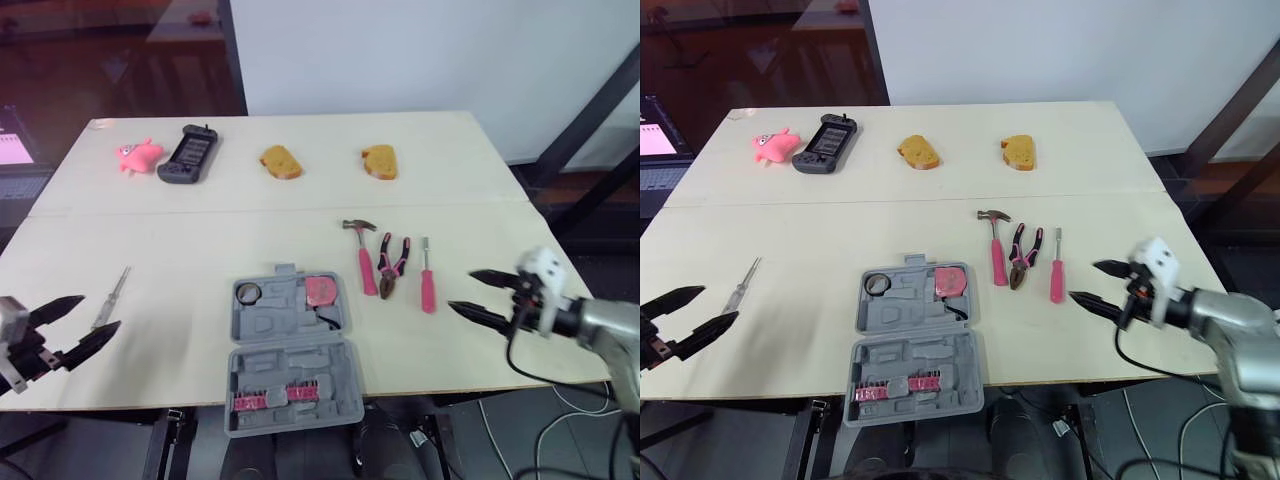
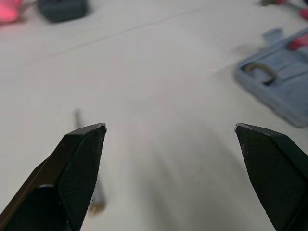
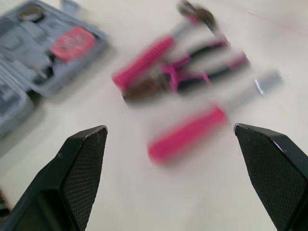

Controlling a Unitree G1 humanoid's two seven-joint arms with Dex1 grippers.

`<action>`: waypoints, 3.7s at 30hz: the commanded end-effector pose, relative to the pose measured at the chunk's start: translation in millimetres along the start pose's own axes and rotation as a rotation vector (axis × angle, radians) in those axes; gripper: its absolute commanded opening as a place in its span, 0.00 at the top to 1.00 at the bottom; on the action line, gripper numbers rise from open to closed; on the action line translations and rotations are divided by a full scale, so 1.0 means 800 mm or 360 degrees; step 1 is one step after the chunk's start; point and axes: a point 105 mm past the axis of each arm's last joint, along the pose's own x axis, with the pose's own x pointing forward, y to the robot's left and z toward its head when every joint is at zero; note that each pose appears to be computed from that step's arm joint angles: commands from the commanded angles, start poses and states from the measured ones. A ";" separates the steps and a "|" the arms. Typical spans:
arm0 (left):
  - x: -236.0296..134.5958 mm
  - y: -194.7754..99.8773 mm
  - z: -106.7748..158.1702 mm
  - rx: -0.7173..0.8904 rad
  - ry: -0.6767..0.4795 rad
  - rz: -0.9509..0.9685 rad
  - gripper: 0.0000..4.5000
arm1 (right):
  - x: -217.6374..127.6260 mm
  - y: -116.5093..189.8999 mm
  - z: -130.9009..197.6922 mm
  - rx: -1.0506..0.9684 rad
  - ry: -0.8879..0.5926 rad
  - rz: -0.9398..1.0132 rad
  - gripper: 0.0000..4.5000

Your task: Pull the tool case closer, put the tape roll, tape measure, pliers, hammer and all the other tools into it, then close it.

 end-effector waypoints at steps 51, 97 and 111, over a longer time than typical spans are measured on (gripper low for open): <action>0.128 -0.194 0.147 0.0735 -0.0009 -0.1460 0.00 | 0.137 0.102 0.047 0.0074 -0.0159 -0.0528 0.01; 0.108 -0.191 0.128 0.0697 0.0039 -0.1311 0.00 | 0.191 0.048 0.004 0.0427 0.0054 -0.0871 0.52; 0.113 -0.196 0.125 0.0688 0.0027 -0.1313 0.00 | 0.197 0.046 0.014 0.0360 0.0002 -0.0799 0.52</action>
